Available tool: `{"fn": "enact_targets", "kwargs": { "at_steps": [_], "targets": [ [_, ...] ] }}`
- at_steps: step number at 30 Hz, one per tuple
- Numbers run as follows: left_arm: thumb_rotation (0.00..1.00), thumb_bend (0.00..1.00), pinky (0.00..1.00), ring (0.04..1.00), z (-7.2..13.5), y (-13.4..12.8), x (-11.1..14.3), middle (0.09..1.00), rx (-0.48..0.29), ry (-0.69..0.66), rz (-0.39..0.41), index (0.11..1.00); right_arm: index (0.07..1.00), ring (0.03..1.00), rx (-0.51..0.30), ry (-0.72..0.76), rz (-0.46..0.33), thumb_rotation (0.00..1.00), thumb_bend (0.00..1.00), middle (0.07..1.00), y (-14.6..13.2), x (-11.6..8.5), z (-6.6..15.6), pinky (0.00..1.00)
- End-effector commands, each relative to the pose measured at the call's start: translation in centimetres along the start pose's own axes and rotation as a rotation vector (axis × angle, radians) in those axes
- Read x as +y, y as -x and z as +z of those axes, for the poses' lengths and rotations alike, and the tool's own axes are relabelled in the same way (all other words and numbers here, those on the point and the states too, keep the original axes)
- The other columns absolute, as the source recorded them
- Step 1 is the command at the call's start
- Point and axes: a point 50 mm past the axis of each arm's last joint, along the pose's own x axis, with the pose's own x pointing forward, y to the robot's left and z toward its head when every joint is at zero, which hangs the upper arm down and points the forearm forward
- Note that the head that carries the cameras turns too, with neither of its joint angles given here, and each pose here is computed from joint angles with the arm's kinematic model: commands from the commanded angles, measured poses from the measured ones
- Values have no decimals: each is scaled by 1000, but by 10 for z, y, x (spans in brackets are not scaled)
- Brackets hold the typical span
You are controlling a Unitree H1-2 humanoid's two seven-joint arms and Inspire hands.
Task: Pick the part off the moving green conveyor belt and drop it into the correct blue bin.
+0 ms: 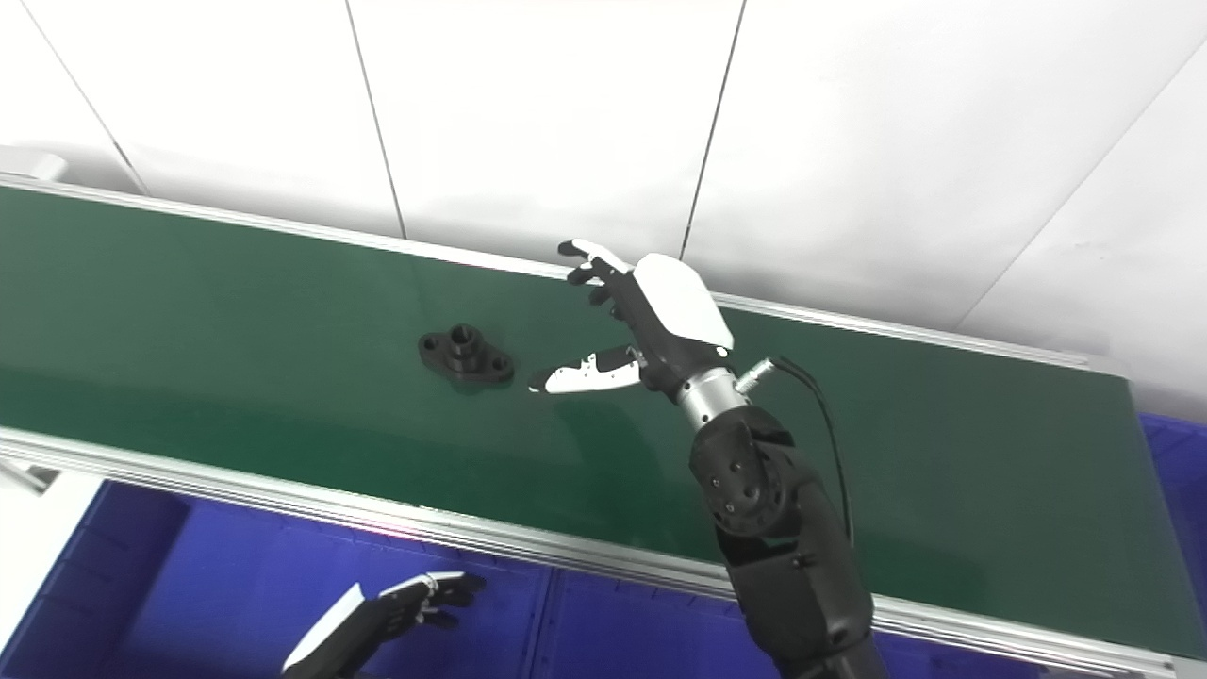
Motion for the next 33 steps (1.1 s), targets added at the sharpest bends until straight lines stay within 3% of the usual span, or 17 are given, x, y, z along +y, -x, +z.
{"fn": "enact_targets", "kwargs": {
  "at_steps": [1,15,33],
  "targets": [
    [404,847,734,821,5,-1,3,855,-42,9,5,799,872,766,-44,55,-27,368,757,808,-12,-16,12,675],
    [394,839,719,810,6,0,4,854,-45,-1,2,801,890,879,6,156,79,468,779,884,-32,-14,8,855],
    [401,841,715,804,8,3,2,856,-48,-12,-1,803,866,837,21,247,158,422,787,855,-59,5,6,796]
  ]
}}
